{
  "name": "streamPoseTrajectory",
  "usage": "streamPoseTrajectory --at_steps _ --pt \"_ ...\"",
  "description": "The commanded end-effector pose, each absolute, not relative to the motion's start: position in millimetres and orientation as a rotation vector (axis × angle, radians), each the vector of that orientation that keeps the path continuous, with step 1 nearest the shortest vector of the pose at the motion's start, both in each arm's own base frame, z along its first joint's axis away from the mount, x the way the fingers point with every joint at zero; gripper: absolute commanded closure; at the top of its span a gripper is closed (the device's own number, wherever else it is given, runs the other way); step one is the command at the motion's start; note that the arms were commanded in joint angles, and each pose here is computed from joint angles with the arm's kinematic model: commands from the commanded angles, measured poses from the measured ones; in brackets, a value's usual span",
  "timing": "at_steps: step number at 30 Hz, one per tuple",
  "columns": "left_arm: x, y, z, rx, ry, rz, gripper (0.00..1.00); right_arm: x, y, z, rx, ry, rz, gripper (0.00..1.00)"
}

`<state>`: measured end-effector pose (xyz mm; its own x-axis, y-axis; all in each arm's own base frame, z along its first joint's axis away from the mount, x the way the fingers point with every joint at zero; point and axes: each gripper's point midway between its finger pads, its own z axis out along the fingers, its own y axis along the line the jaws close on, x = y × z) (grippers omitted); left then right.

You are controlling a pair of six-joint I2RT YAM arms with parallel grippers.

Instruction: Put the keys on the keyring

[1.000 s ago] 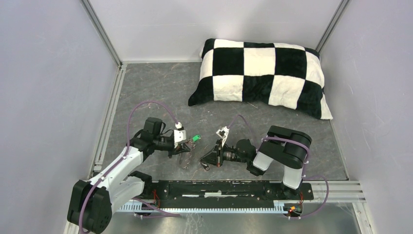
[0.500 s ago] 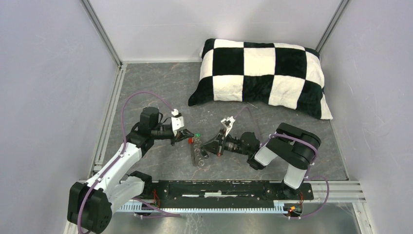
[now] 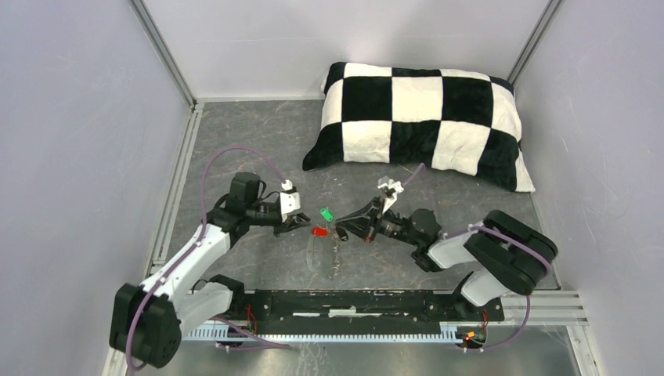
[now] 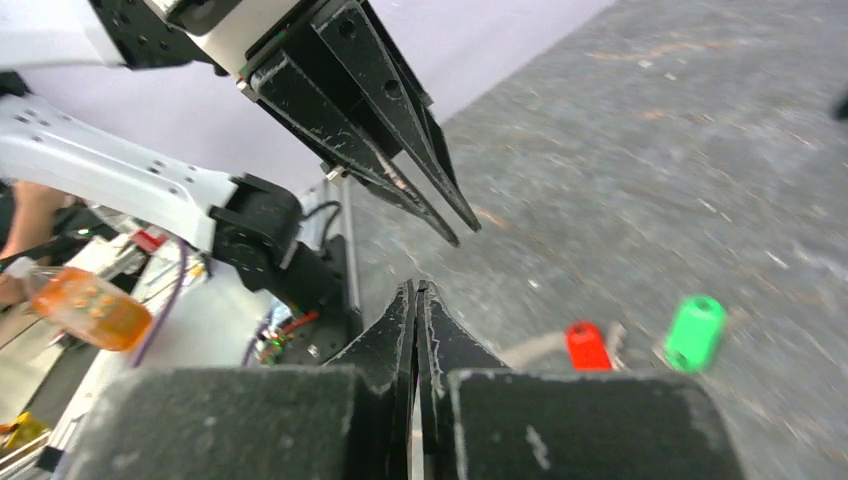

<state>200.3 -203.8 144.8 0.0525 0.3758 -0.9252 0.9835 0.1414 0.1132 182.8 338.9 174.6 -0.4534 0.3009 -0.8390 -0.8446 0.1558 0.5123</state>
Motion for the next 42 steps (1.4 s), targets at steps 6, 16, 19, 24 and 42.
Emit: streamPoseTrajectory --at_steps 6,16,19,24,42 --pt "175.5 -227.4 94.4 1.776 1.326 -0.866 0.58 206.0 269.9 113.4 -0.581 1.681 0.981 1.0" --pt "170.6 -271.3 69.4 2.029 1.094 -0.818 0.56 202.6 238.7 76.1 -0.515 1.848 0.843 0.98" --pt "160.5 -268.1 59.4 2.126 1.036 -0.795 0.53 207.5 229.1 71.9 -0.487 1.888 0.774 0.72" --pt "165.3 -274.1 59.0 2.113 1.052 -0.759 0.53 217.7 216.5 75.9 -0.511 1.906 0.639 0.32" --pt "193.9 -206.8 124.4 1.778 1.391 -0.678 0.37 106.7 334.7 88.7 -0.941 1.782 1.088 0.39"
